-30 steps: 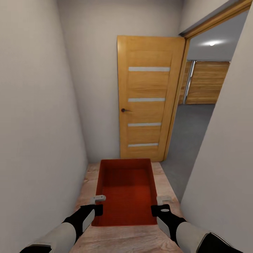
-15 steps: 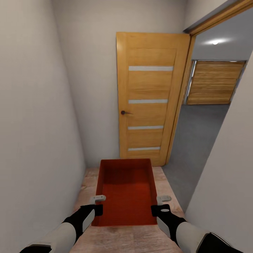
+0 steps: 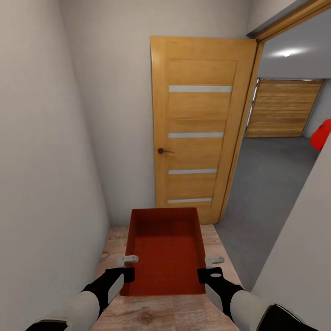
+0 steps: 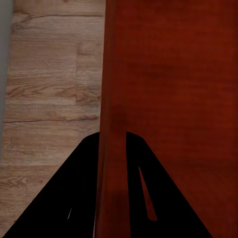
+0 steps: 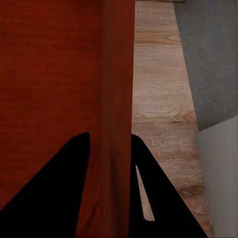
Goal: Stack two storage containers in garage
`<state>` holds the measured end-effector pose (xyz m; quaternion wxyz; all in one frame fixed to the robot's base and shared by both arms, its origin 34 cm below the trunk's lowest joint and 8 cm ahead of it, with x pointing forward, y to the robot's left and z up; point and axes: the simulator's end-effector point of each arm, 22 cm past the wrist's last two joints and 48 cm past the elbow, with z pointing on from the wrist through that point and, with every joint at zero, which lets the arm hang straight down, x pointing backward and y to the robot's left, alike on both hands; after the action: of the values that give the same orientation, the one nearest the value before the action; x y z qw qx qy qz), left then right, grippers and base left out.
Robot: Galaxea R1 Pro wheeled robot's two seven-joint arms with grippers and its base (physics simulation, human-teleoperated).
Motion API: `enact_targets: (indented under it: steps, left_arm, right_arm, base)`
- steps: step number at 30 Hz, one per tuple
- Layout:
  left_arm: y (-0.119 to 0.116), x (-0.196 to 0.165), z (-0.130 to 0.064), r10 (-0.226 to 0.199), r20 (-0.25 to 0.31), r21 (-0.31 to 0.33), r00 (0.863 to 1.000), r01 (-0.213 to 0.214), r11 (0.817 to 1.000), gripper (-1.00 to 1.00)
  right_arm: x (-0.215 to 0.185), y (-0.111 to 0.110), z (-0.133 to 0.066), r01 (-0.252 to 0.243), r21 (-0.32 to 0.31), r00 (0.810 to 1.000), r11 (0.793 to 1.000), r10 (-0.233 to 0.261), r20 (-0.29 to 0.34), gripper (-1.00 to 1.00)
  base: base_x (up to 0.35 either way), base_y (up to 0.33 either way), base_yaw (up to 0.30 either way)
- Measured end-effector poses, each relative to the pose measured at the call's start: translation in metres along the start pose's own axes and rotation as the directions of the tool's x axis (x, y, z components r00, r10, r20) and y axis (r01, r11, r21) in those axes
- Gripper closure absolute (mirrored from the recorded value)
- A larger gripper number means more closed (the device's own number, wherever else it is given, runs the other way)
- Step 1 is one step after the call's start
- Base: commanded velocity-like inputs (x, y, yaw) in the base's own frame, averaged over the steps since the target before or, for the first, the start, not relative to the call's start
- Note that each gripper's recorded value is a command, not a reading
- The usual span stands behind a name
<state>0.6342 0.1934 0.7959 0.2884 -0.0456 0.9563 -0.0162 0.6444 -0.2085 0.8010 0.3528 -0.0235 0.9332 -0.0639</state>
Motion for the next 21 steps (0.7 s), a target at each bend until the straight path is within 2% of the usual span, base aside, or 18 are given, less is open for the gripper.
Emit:
enact_targets:
  steps: [21]
  left_arm:
    - [-0.0001, 0.0, 0.0, 0.001, 0.0, 0.0, 1.0, -0.001, 1.0, 1.0]
  right_arm:
    - [0.0, 0.0, 0.0, 0.0, 0.0, 1.0, 1.0, 0.0, 0.0, 1.0]
  base:
    - [0.323, 0.0, 0.0]
